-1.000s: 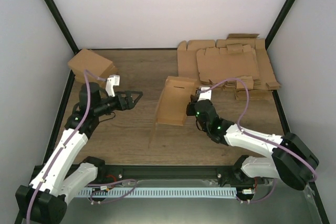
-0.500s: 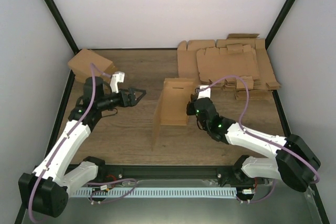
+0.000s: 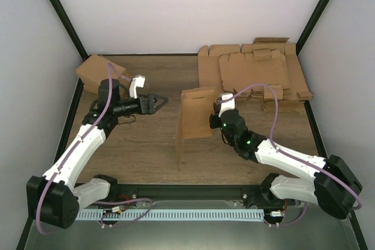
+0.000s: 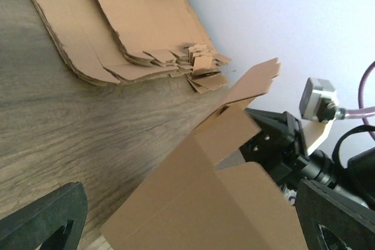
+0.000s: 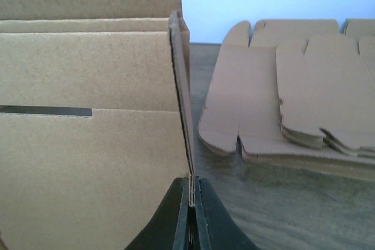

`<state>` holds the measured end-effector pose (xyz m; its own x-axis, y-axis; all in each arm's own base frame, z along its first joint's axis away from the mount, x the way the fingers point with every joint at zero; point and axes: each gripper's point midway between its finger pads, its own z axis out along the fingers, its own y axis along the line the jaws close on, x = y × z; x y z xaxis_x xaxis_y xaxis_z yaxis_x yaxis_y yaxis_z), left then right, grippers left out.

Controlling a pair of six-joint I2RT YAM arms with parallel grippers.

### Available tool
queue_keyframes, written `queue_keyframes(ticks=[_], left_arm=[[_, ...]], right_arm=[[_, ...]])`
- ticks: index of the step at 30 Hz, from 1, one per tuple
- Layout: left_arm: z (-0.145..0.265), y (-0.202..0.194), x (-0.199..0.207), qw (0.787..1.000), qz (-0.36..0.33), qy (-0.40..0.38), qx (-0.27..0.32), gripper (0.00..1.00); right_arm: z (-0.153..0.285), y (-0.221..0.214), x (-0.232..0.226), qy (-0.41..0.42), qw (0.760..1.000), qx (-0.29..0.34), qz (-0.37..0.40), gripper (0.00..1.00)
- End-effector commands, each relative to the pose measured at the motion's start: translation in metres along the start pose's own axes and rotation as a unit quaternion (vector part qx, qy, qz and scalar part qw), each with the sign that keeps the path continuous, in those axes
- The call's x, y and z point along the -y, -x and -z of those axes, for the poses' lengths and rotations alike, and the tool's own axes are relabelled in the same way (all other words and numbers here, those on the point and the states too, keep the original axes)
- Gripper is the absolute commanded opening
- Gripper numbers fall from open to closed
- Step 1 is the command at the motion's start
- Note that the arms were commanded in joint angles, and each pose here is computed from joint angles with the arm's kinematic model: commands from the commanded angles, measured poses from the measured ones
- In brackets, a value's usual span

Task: Fold the paper box

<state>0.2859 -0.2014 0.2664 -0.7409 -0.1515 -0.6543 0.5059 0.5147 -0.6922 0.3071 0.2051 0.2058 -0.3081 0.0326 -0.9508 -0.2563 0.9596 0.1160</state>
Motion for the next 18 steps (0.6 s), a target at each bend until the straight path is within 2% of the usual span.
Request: queue_keyframes(ticks=[1, 4, 7, 14, 18], left_arm=[[-0.006, -0.002, 0.002, 1.0, -0.006, -0.029, -0.002, 1.0], [-0.008, -0.008, -0.004, 1.0, -0.009, -0.022, -0.01, 1.0], [-0.007, -0.012, -0.007, 1.0, -0.018, -0.014, -0.016, 1.0], [-0.015, -0.035, -0.013, 0.998, -0.004, -0.03, -0.051, 0.97], [-0.016, -0.036, -0.01, 0.998, -0.006, -0.038, -0.05, 0.96]], right_arm=[[-0.004, -0.017, -0.003, 0.012, 1.0, 0.016, 0.017, 0.01], [-0.011, -0.03, -0.006, 0.01, 1.0, 0.005, 0.014, 0.01], [-0.006, -0.034, -0.013, 0.004, 0.999, 0.024, 0.021, 0.01], [-0.008, -0.053, -0.023, 0.003, 0.999, 0.017, 0.028, 0.01], [-0.007, -0.059, -0.029, 0.005, 0.999, 0.014, 0.035, 0.01]])
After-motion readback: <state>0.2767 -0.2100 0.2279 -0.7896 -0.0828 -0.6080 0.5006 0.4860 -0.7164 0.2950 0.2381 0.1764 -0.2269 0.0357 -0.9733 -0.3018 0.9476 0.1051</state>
